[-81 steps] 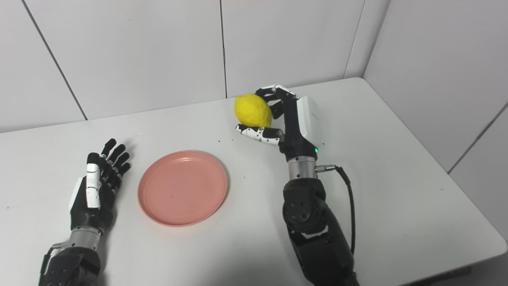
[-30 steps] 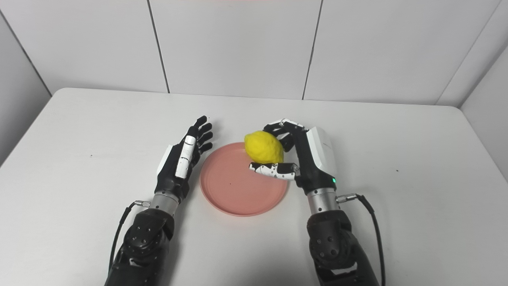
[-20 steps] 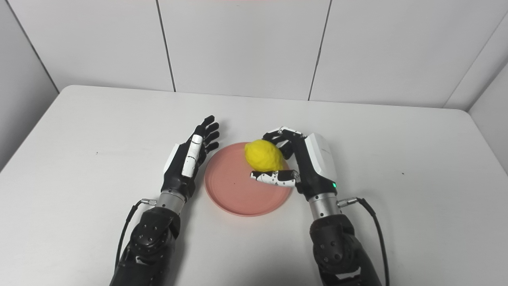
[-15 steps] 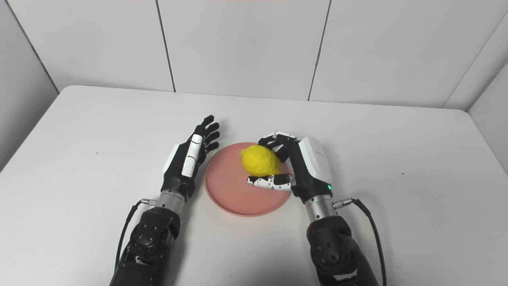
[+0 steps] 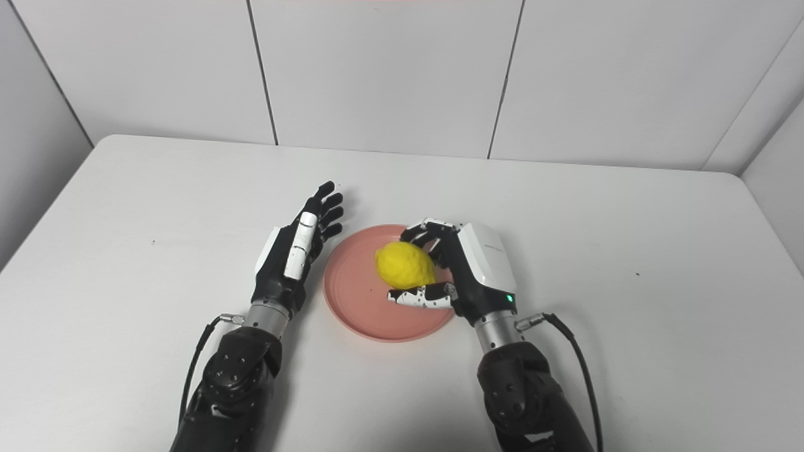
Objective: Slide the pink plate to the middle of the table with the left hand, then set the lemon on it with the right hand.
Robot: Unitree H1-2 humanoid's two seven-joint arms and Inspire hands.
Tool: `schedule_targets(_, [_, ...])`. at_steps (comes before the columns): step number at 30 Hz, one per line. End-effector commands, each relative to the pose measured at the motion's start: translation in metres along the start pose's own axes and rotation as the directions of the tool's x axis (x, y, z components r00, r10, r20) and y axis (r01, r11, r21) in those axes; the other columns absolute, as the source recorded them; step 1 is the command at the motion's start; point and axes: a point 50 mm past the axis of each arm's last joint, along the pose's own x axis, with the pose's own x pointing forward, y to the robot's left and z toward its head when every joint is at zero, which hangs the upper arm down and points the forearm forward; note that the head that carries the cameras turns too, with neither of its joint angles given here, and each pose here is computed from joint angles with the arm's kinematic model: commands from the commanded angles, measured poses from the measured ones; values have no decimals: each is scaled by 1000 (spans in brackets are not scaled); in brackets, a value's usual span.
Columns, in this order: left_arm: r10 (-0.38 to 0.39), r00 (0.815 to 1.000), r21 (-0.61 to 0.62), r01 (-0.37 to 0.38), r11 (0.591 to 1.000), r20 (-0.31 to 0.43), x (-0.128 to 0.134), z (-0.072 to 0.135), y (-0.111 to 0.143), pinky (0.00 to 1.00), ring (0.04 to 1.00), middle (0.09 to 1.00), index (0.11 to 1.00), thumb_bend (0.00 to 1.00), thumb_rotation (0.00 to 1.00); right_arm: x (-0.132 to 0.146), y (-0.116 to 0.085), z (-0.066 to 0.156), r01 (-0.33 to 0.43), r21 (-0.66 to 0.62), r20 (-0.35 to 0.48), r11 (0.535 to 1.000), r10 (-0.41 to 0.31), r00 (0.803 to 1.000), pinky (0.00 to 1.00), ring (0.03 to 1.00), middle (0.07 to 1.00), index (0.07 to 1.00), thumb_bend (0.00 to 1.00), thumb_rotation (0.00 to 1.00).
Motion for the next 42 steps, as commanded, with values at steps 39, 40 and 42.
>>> schedule_targets(39, [-15,997,4,14,1000,74,9,21,-3,899,924,922,909,638,1000,7,-17,20,-100,-139,159,985,122,980,972,980,976,849,730,394])
schedule_targets(40, [-15,997,4,14,1000,73,9,21,-3,901,925,924,910,637,1000,6,-17,20,-96,-141,159,985,118,980,976,984,981,859,730,400])
schedule_targets(42, [-15,997,2,15,1000,72,8,21,-3,904,927,927,913,635,1000,5,-18,20,-73,-135,160,988,94,983,997,999,999,927,729,469])
